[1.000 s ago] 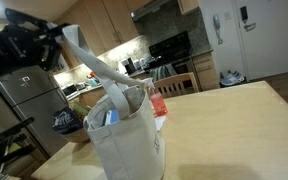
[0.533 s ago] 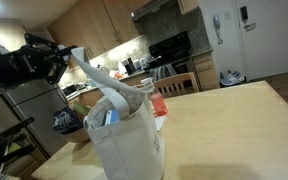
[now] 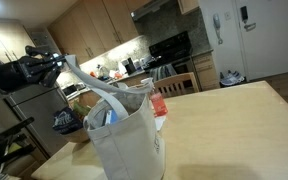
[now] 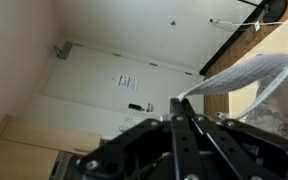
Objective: Move the bag backwards
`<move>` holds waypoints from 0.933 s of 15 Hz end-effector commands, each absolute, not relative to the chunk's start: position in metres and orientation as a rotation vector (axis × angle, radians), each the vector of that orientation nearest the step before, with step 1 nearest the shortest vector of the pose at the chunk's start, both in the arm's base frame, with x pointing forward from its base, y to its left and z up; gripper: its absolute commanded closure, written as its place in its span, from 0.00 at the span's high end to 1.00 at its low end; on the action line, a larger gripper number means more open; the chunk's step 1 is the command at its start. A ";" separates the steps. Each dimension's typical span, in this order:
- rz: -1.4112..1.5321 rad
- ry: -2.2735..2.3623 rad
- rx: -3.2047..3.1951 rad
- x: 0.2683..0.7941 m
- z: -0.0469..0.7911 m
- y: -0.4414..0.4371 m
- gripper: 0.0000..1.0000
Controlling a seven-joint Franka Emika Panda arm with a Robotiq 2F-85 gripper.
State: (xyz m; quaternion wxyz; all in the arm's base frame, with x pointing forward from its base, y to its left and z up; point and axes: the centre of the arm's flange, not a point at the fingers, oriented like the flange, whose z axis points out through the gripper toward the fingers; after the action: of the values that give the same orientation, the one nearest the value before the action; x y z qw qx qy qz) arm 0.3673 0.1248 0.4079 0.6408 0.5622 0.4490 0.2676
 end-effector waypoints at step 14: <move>0.603 1.562 0.998 0.355 0.371 0.125 0.00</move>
State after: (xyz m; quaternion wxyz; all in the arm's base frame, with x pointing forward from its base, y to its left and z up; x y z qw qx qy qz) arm 0.3558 0.1406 0.3706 0.5858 0.4358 0.6321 0.2598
